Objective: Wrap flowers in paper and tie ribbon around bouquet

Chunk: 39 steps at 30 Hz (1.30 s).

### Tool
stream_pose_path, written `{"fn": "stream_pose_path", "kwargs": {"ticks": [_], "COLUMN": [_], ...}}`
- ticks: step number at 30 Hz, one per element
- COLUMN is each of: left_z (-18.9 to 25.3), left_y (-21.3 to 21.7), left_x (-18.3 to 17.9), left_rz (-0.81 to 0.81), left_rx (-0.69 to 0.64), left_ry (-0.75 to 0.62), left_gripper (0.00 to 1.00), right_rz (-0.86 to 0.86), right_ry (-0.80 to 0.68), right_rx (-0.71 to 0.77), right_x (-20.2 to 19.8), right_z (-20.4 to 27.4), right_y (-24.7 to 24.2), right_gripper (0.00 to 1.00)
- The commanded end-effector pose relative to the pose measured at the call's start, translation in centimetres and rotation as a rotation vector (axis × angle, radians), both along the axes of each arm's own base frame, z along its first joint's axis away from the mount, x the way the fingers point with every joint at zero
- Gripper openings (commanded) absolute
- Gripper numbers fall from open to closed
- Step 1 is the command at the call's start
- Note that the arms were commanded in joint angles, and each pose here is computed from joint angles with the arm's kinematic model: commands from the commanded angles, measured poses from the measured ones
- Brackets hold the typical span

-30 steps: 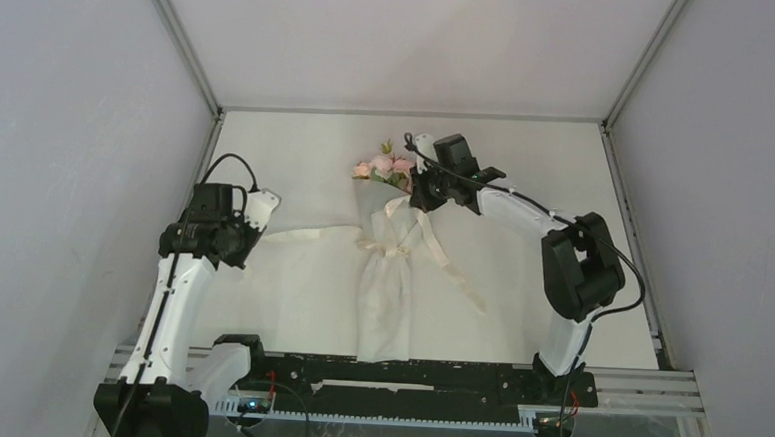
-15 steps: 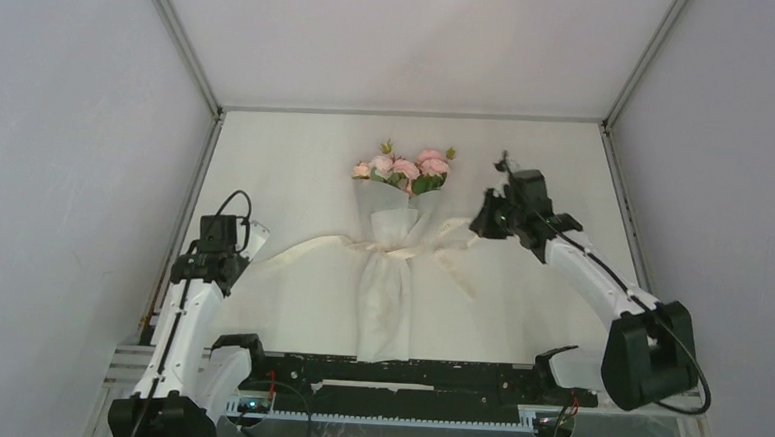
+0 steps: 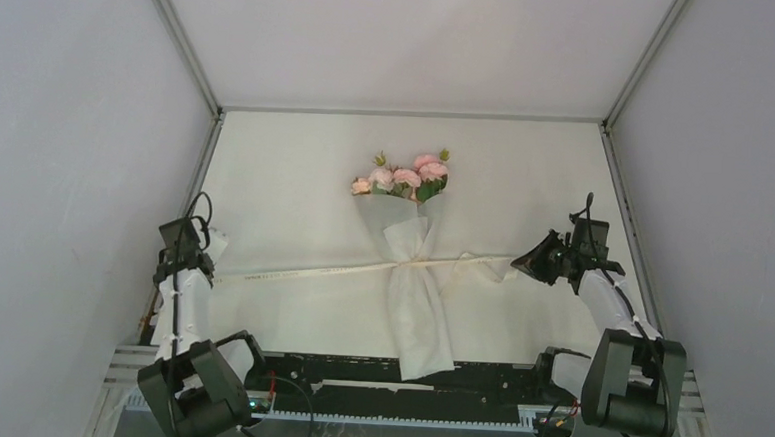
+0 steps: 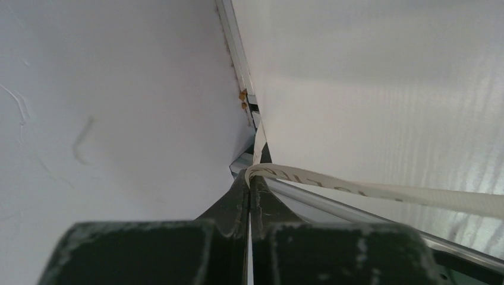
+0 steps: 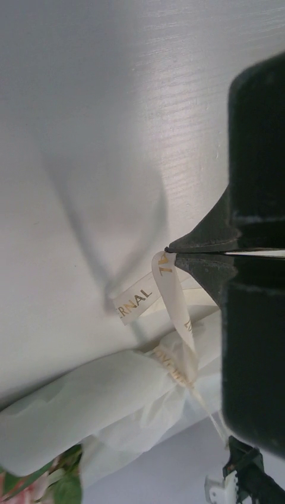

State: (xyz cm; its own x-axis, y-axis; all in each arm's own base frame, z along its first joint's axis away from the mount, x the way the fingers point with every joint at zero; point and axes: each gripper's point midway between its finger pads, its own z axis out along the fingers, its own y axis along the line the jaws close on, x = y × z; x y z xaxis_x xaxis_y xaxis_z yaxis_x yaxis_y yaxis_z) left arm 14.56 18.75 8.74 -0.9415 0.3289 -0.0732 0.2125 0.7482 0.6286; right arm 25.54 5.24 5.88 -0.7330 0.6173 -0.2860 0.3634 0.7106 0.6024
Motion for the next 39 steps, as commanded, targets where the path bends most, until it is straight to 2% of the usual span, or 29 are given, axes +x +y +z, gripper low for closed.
{"fn": "stream_pose_path", "kwargs": {"ticks": [1,3,5,8,10,11,13,14,15,18,21,24,26,28,32,35,39], "left_z": [3.0,2.7,2.4,4.3,5.7,6.5,9.0,10.8,13.0,20.9,28.2,31.4,32.4,33.8,35.4,35.6,35.5], "left_y": [3.6,3.6,2.1,-2.1,-6.2,-8.5,-13.6,-16.3,-18.9,-25.0,-28.9,-31.0,-31.7,-31.9,-32.0,-32.0,-31.1], "left_x": [1.1,0.8,1.2,3.1,4.7,5.4,6.5,6.7,6.6,4.5,1.1,-2.1,-3.4,-4.3,-6.2,-6.8,-5.7], "left_rz": [0.029,0.044,0.019,-0.033,-0.111,-0.161,-0.297,-0.361,-0.427,-0.597,-0.756,-0.918,-0.987,-1.033,-1.116,-1.159,-1.102], "left_rx": [0.11,0.074,-0.024,-0.248,-0.374,-0.426,-0.532,-0.595,-0.661,-0.857,-1.036,-1.148,-1.181,-1.185,-1.167,-1.144,-1.089], "left_ry": [-0.064,-0.058,-0.069,-0.178,-0.202,-0.211,-0.234,-0.259,-0.281,-0.389,-0.523,-0.577,-0.61,-0.67,-0.754,-0.783,-0.791], "left_gripper": [0.0,0.0,0.0,0.0,0.0,0.0,0.0,0.0,0.0,0.0,0.0,0.0,0.0,0.0,0.0,0.0,0.0], "right_rz": [-0.041,-0.033,0.015,0.133,0.194,0.203,0.175,0.149,0.128,0.135,0.33,0.603,0.724,0.908,1.116,1.221,1.313], "right_ry": [-0.021,-0.021,-0.034,-0.005,-0.008,-0.005,0.02,0.024,0.019,-0.122,-0.465,-0.811,-1.031,-1.19,-1.328,-1.314,-1.274], "right_rx": [0.032,0.042,0.037,-0.03,-0.067,-0.077,-0.121,-0.155,-0.19,-0.202,-0.095,-0.037,-0.064,-0.089,-0.069,-0.046,-0.095], "right_x": [1.1,1.2,1.2,0.3,-0.2,-0.5,-1.2,-1.4,-1.7,-1.9,-2.8,-4.8,-5.4,-7.0,-7.8,-7.5,-7.0], "right_z": [0.1,0.1,0.4,1.2,2.2,2.6,3.1,3.6,4.1,8.0,14.9,20.2,22.0,21.8,20.8,19.0,15.8], "right_y": [-0.8,-0.6,0.5,3.0,4.4,4.6,3.9,3.2,2.5,2.6,7.3,13.6,17.5,21.9,28.6,32.4,35.5], "right_gripper": [0.0,0.0,0.0,0.0,0.02,0.17,0.65,0.94,0.99,1.0,0.99,0.96,0.94,0.98,1.0,1.0,1.0]}}
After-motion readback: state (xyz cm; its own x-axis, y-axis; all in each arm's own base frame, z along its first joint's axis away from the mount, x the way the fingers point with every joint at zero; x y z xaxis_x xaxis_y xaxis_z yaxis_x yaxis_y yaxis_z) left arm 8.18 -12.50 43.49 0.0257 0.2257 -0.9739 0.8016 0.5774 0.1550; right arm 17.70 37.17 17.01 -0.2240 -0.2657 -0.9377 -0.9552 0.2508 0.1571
